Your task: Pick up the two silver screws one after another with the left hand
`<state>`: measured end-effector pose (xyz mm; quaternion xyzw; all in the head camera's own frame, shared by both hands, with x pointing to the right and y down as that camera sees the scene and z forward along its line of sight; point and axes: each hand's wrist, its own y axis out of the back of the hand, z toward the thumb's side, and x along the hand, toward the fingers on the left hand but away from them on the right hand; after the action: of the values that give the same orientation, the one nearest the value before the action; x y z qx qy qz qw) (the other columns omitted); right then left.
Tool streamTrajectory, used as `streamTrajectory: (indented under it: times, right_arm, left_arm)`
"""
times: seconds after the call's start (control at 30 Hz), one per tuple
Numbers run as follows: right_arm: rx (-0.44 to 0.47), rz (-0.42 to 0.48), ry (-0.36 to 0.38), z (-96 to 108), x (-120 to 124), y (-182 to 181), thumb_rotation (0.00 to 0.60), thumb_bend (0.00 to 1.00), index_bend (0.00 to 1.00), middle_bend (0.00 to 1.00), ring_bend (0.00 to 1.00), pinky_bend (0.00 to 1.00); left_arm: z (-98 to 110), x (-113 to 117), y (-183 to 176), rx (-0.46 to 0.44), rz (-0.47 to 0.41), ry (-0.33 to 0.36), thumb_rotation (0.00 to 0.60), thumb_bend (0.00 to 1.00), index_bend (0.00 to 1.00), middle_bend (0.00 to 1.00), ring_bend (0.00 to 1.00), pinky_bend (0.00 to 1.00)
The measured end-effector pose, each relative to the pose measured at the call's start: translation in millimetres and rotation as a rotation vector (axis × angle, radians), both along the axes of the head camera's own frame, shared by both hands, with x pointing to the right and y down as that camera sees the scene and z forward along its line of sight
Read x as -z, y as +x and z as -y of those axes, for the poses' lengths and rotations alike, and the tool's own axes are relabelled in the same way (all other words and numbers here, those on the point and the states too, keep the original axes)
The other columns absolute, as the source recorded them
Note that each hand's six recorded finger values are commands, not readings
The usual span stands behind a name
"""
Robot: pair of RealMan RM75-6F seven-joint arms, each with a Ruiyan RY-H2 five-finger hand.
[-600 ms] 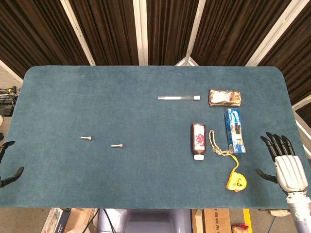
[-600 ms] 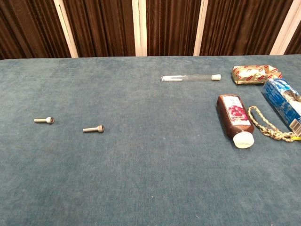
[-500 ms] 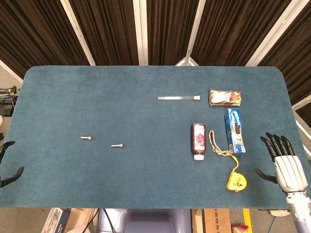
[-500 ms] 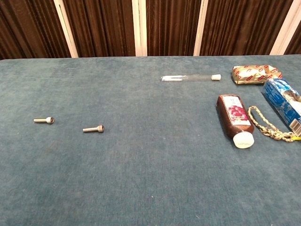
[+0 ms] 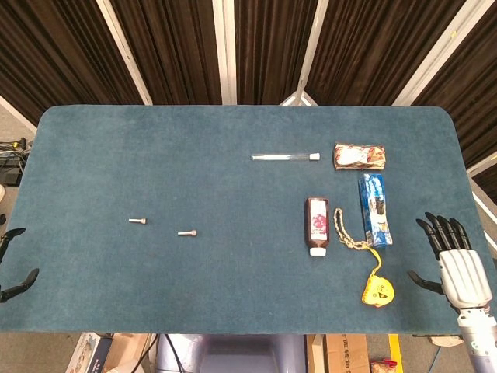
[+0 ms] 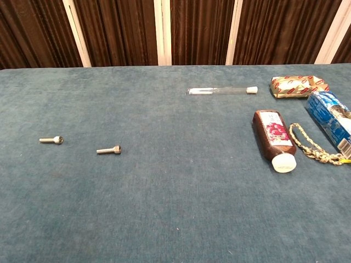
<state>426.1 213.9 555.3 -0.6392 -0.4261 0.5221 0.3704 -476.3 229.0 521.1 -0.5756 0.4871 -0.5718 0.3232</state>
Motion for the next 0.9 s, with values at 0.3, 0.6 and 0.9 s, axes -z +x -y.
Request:
streamTrajectory:
  times: [0.3, 0.6, 0.9]
  right_arm:
    - [-0.007, -0.004, -0.025, 0, -5, 2, 0.600, 0.15, 0.13, 0.09, 0.05, 0.00]
    - [-0.025, -0.010, -0.029, 1, -7, 6, 0.600, 0.15, 0.13, 0.09, 0.05, 0.00]
    - [-0.029, -0.035, -0.031, 0, -9, 6, 0.600, 0.15, 0.13, 0.09, 0.05, 0.00]
  left_arm:
    - [9, -15, 0, -0.029, -0.003, -0.026, 0.600, 0.36, 0.31, 0.02, 0.00, 0.00]
    - [37, -41, -6, -0.094, 0.020, -0.087, 0.600, 0.37, 0.33, 0.03, 0.00, 0.00]
    - [101, -94, -3, -0.159, 0.045, -0.239, 0.600, 0.39, 0.34, 0.03, 0.00, 0.00]
